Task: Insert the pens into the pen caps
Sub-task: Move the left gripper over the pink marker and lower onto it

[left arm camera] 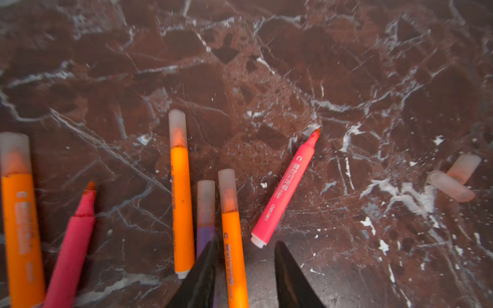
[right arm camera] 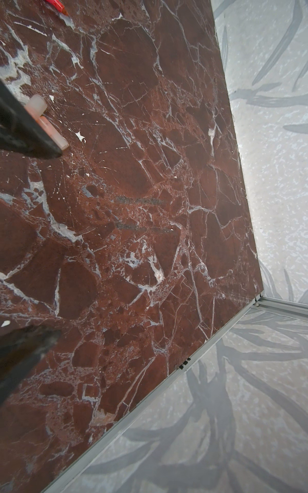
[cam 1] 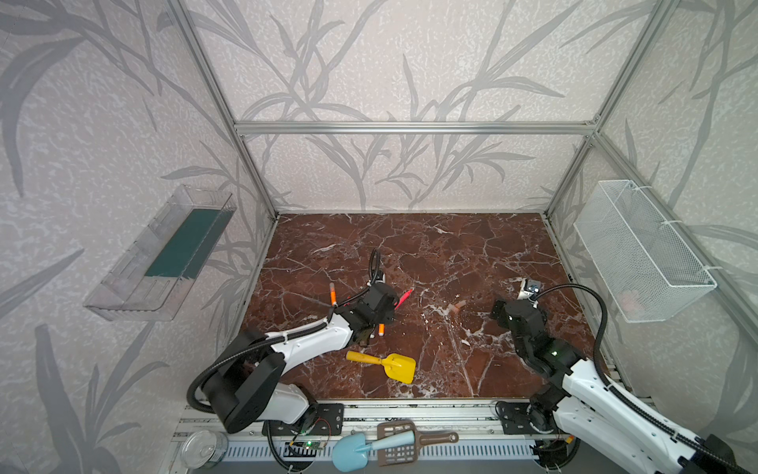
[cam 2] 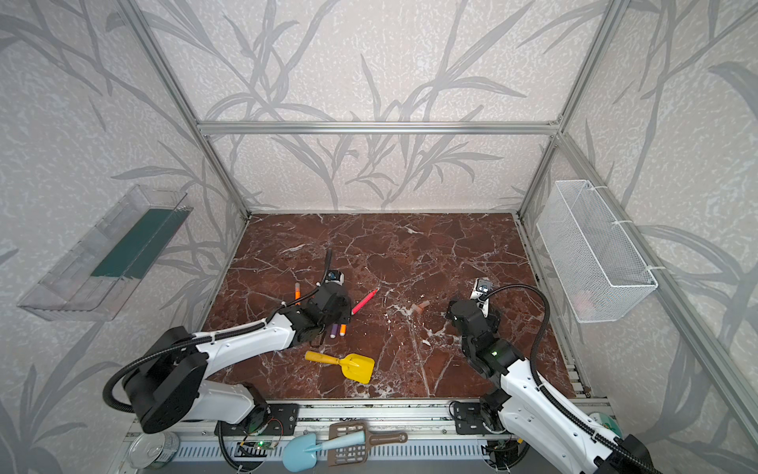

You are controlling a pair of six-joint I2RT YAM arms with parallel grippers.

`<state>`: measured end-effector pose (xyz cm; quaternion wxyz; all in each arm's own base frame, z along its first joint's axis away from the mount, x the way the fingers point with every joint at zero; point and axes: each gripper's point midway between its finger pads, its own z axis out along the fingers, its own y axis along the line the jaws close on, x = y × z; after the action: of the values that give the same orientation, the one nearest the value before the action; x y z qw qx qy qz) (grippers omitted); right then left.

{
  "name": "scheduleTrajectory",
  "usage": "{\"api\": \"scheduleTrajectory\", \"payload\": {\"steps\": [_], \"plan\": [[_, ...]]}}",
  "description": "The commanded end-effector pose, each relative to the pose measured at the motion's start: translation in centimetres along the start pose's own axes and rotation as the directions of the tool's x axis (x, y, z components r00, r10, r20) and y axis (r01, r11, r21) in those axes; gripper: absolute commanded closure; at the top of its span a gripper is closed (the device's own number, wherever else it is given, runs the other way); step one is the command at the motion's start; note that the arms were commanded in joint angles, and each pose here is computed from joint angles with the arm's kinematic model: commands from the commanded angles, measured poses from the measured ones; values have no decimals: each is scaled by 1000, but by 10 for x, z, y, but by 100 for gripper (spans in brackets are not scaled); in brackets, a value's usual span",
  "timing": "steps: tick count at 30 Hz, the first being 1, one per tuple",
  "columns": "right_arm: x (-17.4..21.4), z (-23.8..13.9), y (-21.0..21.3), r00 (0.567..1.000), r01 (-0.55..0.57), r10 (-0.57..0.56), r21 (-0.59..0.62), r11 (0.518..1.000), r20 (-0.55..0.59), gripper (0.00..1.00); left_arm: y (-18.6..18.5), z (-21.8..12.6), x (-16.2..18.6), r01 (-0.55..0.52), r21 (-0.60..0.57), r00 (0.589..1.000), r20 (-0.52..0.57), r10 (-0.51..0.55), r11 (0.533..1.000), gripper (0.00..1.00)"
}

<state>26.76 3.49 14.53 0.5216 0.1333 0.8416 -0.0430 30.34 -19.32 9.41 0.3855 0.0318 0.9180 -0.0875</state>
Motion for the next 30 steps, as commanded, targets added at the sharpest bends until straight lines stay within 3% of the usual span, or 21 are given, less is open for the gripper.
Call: {"api": "scheduleTrajectory", "payload": {"steps": [1,5,15,30], "plan": [[-1,1,-1,1000,-2,2,1,1000,11,5,5,-23,-26,-34,-11,996,81,35,999,57],[-1,1,-1,1000,-6,6,-3,1000,12,5,-14,-30,-32,-92,97,991,107,82,991,51],[0,3,1,1000,-5,5,-11,1000,8,5,-44,12,-7,-172,184,984,-17,178,968,47],[1,3,3,1000,-4,5,-20,1000,6,5,-55,63,23,-231,168,944,-197,263,958,45]]}}
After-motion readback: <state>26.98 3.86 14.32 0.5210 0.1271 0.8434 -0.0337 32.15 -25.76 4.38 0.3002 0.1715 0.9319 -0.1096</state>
